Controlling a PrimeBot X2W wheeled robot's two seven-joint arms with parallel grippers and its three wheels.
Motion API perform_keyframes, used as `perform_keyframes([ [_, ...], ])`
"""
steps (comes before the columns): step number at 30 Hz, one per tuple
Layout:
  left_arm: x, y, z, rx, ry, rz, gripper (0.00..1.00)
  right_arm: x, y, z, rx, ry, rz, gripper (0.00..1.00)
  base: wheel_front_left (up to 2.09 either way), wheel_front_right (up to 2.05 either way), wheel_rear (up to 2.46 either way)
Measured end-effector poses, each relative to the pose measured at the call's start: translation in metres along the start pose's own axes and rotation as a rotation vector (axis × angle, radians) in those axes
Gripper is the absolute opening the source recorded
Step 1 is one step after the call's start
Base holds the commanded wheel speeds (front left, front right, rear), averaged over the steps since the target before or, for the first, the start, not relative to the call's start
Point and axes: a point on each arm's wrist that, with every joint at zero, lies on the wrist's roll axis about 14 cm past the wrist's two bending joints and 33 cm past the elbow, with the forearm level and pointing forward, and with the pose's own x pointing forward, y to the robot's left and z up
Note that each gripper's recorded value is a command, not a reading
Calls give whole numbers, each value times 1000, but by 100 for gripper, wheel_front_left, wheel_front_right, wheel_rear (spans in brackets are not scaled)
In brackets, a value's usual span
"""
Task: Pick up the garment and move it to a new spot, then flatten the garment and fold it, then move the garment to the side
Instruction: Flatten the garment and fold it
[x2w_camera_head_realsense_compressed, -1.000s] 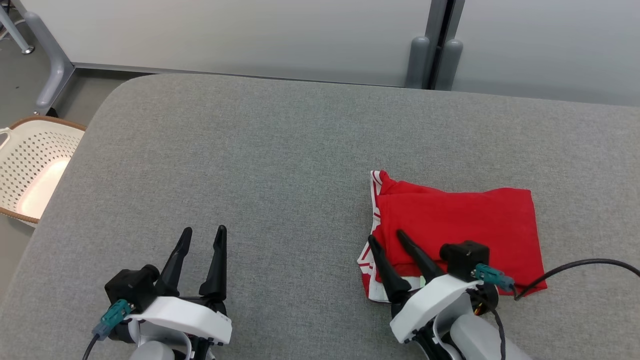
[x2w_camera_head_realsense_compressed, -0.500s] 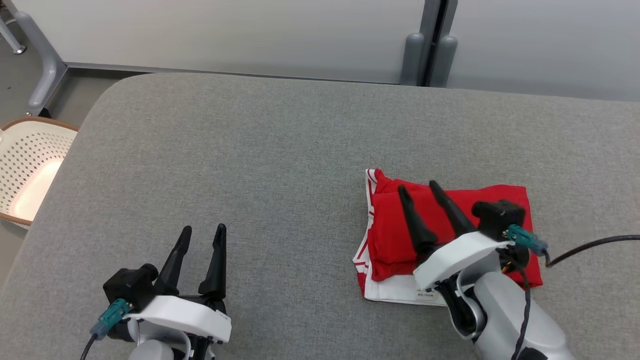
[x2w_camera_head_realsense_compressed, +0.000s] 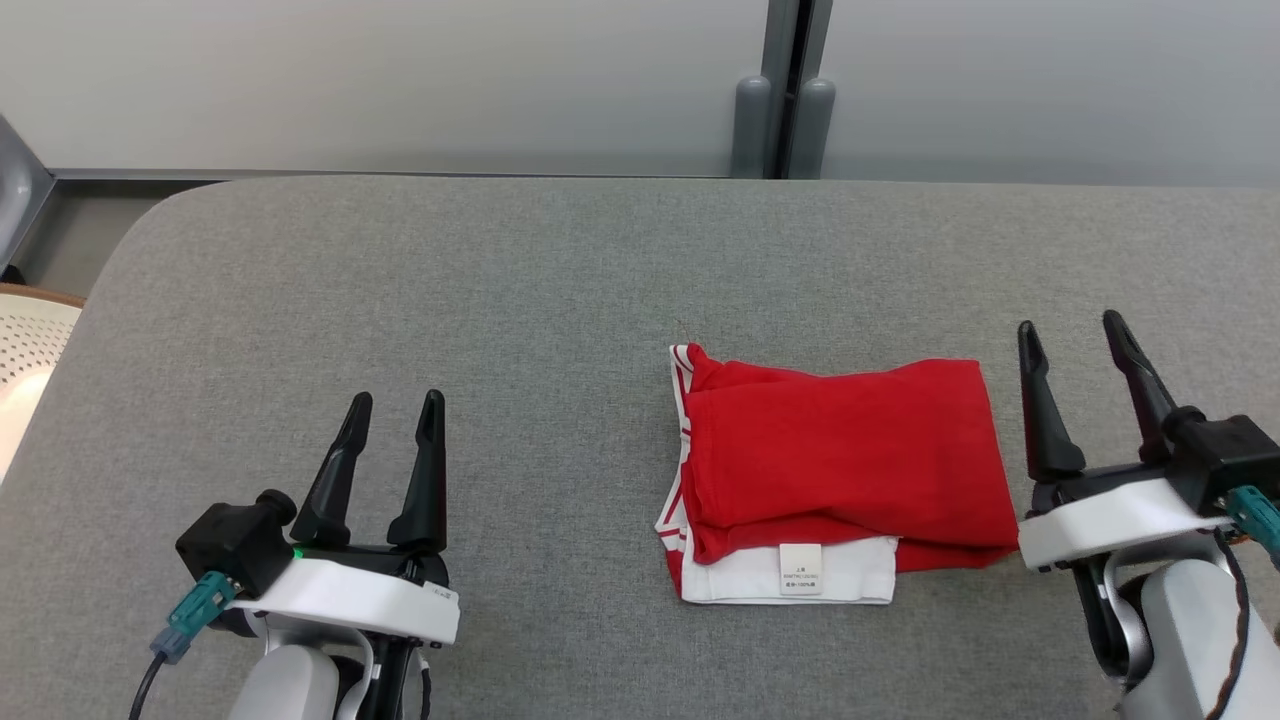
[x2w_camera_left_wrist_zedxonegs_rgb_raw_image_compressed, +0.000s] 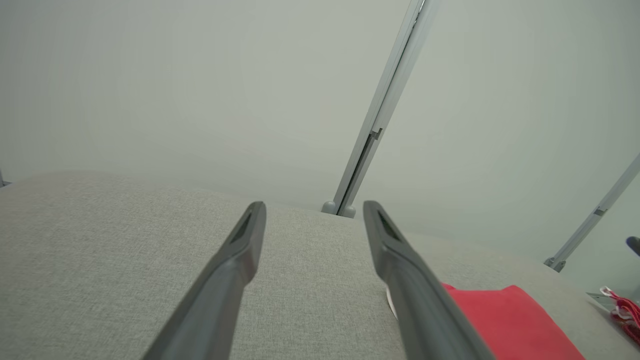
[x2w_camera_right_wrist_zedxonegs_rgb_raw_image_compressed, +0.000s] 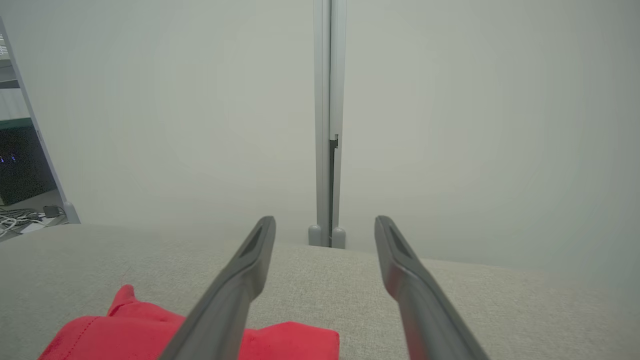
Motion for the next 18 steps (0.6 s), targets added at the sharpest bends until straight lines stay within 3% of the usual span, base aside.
perform_keyframes([
  [11, 0, -15, 0, 49, 0, -51, 100, -50, -28, 4, -29, -15, -122, 100, 0, 0, 0],
  [18, -3, -9, -5, 95, 18, -38, 100, -55, -26, 2, -14, -10, -131, 100, 0, 0, 0],
])
